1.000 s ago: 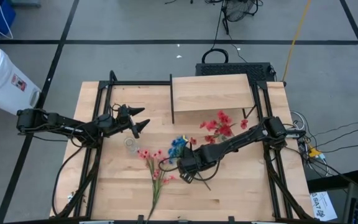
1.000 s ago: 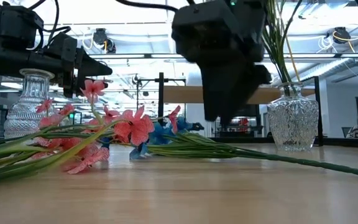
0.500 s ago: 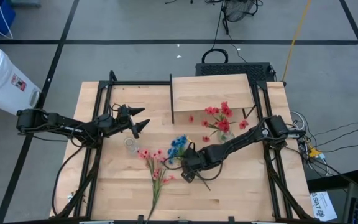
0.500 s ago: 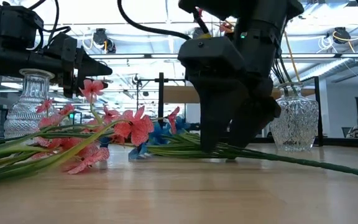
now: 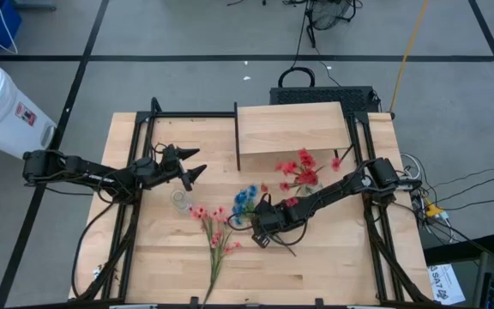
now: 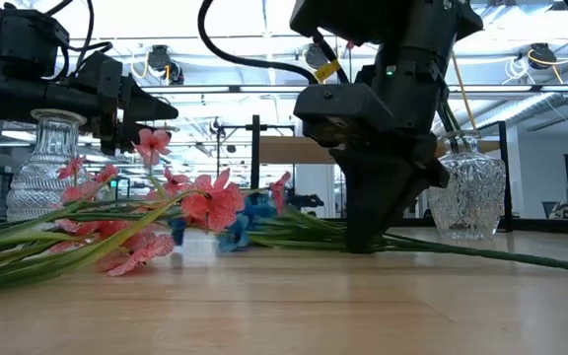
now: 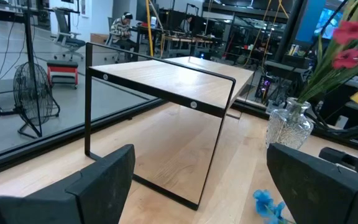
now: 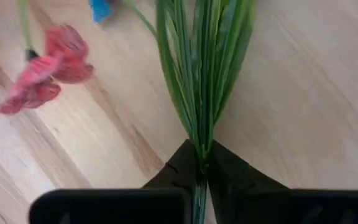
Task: Pick and place flowers into a vace then onto a shelf
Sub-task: Put the blue flowers into the right transparent vase
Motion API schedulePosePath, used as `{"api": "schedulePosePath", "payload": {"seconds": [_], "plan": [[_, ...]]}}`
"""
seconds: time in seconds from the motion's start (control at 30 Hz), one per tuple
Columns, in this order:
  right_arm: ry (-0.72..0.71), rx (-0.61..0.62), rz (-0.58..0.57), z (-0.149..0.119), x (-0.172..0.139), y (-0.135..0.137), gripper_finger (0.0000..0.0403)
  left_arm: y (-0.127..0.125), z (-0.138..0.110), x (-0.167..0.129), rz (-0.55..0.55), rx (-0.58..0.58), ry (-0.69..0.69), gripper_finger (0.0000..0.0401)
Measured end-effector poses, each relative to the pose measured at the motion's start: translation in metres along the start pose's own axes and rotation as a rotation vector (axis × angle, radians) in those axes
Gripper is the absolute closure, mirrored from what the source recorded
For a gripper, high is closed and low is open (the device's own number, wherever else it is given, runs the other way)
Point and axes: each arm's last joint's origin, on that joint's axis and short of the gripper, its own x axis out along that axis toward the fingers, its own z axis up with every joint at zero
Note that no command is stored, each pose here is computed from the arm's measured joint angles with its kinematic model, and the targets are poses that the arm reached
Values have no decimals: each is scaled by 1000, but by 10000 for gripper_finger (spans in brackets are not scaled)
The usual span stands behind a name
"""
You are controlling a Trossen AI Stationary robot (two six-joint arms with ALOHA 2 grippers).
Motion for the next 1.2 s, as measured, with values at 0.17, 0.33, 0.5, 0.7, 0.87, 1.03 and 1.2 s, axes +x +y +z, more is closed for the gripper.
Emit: {"api": "schedulePosePath", "payload": {"seconds": [0.17,0.33,0.5,0.7,0.87,1.03,1.2], "plan": [[-87,-19,71,-2,-10,12,395,0,0,0,0,0,0,36],[-246,-62,220,0,-53,30,398,0,0,0,0,0,0,36],[-405,-96,262,-3,-91,36,400,0,0,0,0,0,-1,36],[-611,-177,352,-6,-138,44,401,0,0,0,0,0,0,36],[-747,-232,340,-7,-162,43,402,0,0,0,0,0,0,36],[-839,-296,397,-4,-179,47,402,0,0,0,0,0,0,36],[-1040,-395,490,4,-201,56,402,0,0,0,0,0,0,36]]}}
